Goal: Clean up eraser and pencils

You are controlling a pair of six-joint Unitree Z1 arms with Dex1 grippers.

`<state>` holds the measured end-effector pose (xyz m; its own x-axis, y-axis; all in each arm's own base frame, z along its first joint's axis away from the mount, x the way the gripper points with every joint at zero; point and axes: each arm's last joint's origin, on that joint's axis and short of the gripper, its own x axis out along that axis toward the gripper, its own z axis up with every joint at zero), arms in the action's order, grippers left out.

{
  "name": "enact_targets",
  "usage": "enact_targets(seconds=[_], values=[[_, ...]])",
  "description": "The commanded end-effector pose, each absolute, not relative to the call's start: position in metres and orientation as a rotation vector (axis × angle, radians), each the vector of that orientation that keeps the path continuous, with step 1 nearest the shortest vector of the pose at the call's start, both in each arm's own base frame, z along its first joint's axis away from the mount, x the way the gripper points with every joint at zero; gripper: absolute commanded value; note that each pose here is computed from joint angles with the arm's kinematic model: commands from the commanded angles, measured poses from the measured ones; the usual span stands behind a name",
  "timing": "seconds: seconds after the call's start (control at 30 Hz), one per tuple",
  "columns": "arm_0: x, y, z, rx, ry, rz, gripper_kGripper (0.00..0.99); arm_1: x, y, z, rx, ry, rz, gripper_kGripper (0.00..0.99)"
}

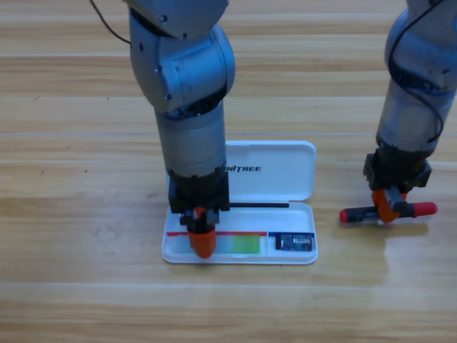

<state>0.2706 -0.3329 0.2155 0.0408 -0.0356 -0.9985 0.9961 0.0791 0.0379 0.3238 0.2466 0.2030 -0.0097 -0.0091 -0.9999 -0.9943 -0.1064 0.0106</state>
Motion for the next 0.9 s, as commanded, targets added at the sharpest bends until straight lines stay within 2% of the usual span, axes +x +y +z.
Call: enact_targets(seconds=[0.03, 0.23, 0.37, 0.47, 0.63, 0.77, 0.9], values=[[0.264, -0.341, 0.191, 1.174, 1.25, -1.153, 0.99, 0.302, 0.24, 0.234, -1.266, 1.152, 1.27, 0.0], [0.263, -0.339, 0.193, 1.175, 1.249, -1.154, 0.99, 0.273, 0.254, 0.262, -1.256, 1.114, 1.309, 0.0], [0.266, -0.322, 0.222, 1.174, 1.194, -1.125, 0.99, 0.259, 0.277, 0.273, -1.248, 1.101, 1.345, 0.0], [0.277, -0.283, 0.257, 1.113, 1.154, -1.065, 0.99, 0.256, 0.299, 0.272, -1.248, 1.082, 1.356, 0.0], [0.29, -0.186, 0.307, 0.954, 1.112, -0.974, 0.99, 0.257, 0.341, 0.255, -1.256, 1.068, 1.375, 0.0], [0.295, -0.118, 0.316, 0.833, 1.117, -0.942, 0.99, 0.263, 0.368, 0.237, -1.262, 1.072, 1.378, 0.0], [0.298, -0.072, 0.306, 0.751, 1.133, -0.949, 0.99, 0.27, 0.39, 0.223, -1.261, 1.056, 1.38, 0.0]])
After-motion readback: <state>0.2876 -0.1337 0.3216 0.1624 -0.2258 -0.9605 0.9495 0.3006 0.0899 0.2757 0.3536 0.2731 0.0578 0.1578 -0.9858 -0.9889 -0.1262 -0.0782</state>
